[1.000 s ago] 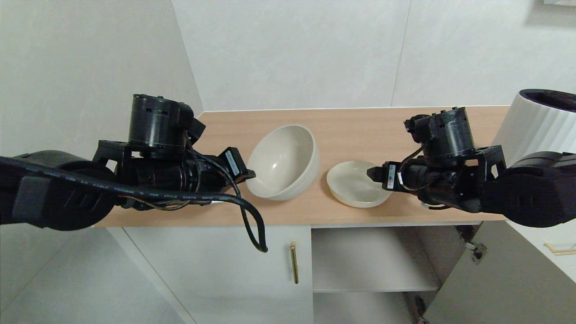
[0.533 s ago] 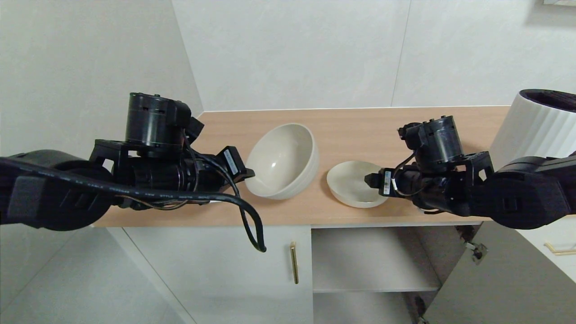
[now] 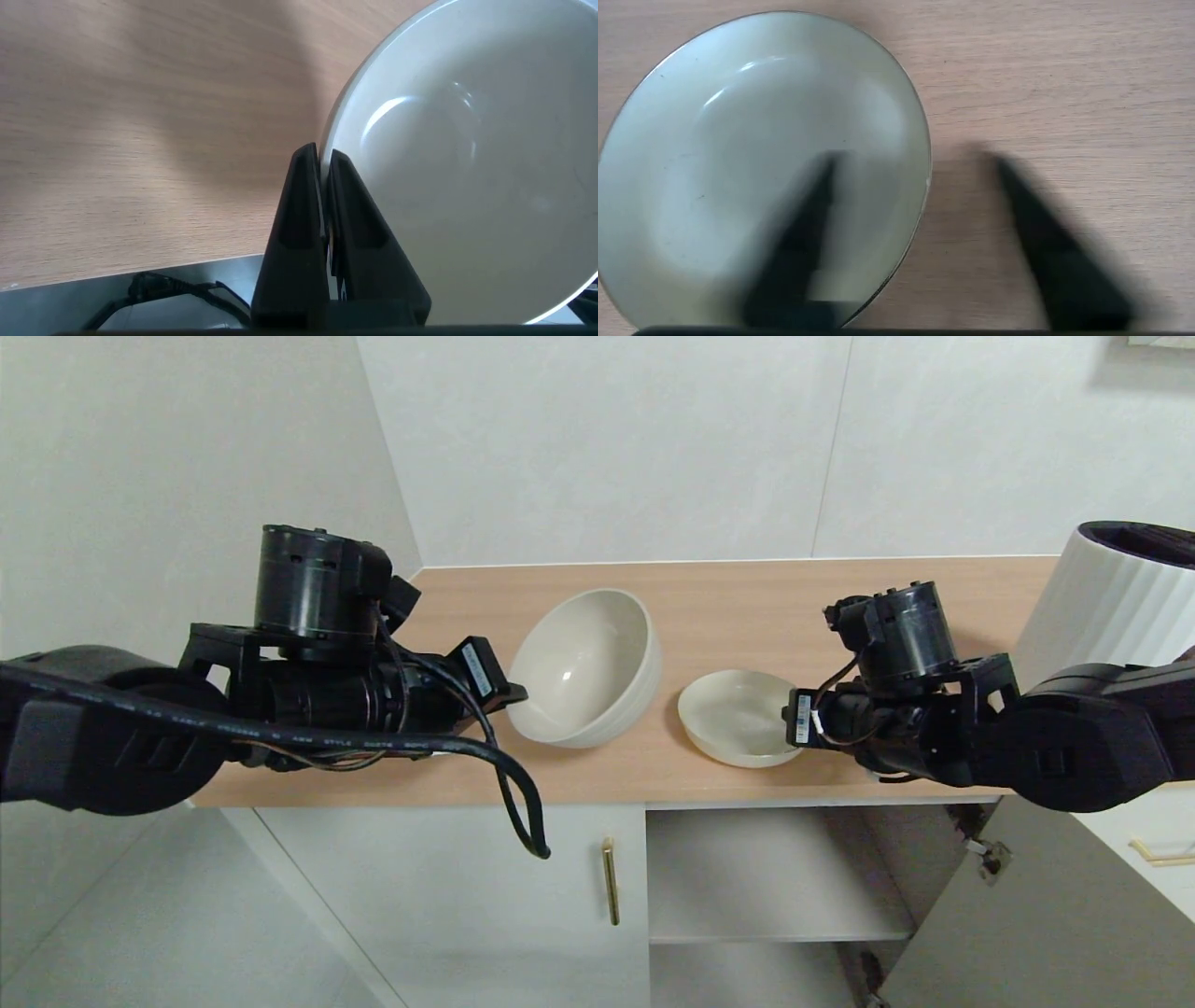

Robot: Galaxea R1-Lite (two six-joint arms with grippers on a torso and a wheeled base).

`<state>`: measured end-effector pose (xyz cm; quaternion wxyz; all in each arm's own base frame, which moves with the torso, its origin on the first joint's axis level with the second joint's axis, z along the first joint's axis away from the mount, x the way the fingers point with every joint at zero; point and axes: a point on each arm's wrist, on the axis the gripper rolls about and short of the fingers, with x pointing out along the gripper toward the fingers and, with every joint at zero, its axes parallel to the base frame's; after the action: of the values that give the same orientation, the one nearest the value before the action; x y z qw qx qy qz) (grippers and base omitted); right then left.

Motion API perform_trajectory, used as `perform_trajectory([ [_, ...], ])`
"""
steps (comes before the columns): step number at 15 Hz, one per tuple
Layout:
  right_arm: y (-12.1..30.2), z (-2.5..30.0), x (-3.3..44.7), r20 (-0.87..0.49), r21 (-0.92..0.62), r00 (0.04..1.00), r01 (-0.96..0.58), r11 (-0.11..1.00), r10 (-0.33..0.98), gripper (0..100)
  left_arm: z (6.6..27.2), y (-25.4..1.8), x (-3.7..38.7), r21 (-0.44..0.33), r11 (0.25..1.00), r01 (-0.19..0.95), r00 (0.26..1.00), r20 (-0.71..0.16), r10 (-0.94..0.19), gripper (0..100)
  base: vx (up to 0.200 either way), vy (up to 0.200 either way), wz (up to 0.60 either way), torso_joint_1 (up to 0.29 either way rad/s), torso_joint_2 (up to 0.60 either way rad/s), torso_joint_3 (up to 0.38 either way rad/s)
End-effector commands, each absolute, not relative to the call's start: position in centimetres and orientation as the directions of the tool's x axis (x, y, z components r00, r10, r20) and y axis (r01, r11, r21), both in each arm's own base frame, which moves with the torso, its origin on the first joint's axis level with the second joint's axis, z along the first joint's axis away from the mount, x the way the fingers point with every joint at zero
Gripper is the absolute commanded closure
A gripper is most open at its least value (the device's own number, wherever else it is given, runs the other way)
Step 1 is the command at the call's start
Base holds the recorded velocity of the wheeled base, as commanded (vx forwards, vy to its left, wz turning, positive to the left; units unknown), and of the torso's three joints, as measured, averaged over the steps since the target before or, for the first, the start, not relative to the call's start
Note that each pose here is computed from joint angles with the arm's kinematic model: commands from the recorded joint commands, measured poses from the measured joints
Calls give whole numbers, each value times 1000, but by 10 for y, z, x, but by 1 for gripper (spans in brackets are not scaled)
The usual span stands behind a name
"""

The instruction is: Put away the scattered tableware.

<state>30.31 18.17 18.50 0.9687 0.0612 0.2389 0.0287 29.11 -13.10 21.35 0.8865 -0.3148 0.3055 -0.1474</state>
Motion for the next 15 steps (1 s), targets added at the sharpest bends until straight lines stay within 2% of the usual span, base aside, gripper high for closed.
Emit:
perform_trajectory([
  [1, 182, 185, 303, -460, 132, 884, -26, 991, 85, 100, 214, -131, 291, -649, 758, 69, 770, -449, -454, 100, 0, 0, 0, 0, 0, 0],
  [9, 177, 196, 295, -438, 153, 894, -35, 988, 99, 100, 215, -129, 287, -648, 758, 69, 771, -447, -453, 100, 0, 0, 0, 0, 0, 0],
  [11, 164, 215, 276, -430, 167, 896, -44, 985, 113, 100, 220, -122, 271, -647, 758, 82, 776, -436, -456, 100, 0, 0, 0, 0, 0, 0],
  [13, 150, 227, 252, -477, 173, 865, -84, 981, 158, 100, 221, -115, 256, -643, 761, 88, 775, -436, -458, 100, 0, 0, 0, 0, 0, 0],
  [14, 143, 233, 240, -501, 186, 843, -115, 976, 195, 100, 222, -112, 249, -633, 768, 99, 777, -433, -457, 100, 0, 0, 0, 0, 0, 0],
  [15, 132, 242, 223, -517, 223, 818, -154, 963, 250, 100, 219, -105, 239, -589, 798, 124, 778, -442, -447, 100, 0, 0, 0, 0, 0, 0],
])
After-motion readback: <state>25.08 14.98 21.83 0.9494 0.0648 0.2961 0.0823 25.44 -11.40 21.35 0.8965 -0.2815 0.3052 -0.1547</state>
